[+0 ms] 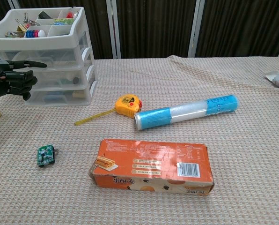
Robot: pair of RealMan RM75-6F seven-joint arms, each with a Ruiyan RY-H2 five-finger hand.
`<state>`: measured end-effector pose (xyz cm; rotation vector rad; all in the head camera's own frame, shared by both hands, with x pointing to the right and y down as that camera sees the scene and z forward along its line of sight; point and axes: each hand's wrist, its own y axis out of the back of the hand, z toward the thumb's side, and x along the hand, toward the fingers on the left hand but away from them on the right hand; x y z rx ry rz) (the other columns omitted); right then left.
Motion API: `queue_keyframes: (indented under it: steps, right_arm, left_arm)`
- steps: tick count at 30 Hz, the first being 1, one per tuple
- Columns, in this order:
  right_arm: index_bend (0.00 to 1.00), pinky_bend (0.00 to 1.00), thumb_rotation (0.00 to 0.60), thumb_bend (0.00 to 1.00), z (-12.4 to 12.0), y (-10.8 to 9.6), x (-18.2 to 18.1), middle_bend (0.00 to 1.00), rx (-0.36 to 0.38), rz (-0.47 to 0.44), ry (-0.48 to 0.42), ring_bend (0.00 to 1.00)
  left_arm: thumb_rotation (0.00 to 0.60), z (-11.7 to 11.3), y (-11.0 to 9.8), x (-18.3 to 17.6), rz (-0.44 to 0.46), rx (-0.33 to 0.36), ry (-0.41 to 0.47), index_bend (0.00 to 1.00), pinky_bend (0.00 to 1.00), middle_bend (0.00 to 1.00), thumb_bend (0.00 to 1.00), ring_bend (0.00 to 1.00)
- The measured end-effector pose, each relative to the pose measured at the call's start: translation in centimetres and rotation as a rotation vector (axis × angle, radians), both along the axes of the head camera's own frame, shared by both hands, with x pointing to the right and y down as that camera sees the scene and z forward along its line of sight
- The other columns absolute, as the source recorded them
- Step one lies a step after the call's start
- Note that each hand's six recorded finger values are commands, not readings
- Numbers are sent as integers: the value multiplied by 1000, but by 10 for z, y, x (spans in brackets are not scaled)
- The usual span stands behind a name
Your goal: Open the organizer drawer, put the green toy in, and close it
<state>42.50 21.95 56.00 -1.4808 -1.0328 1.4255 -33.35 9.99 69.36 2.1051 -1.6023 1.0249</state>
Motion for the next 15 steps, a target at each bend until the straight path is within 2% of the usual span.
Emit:
queue_keyframes:
  steps: [11, 15]
  right_arm:
    - [94, 19, 600, 5, 1, 2, -3, 0, -12, -4, -15, 0]
    - [93, 19, 600, 5, 1, 3, -5, 0, -21, -3, -30, 0]
  left_arm:
    - [600, 3, -4, 10, -5, 12, 26, 174, 665, 806, 690, 786]
    - [600, 5, -3, 14, 3, 0, 41, 230, 664, 805, 691, 786]
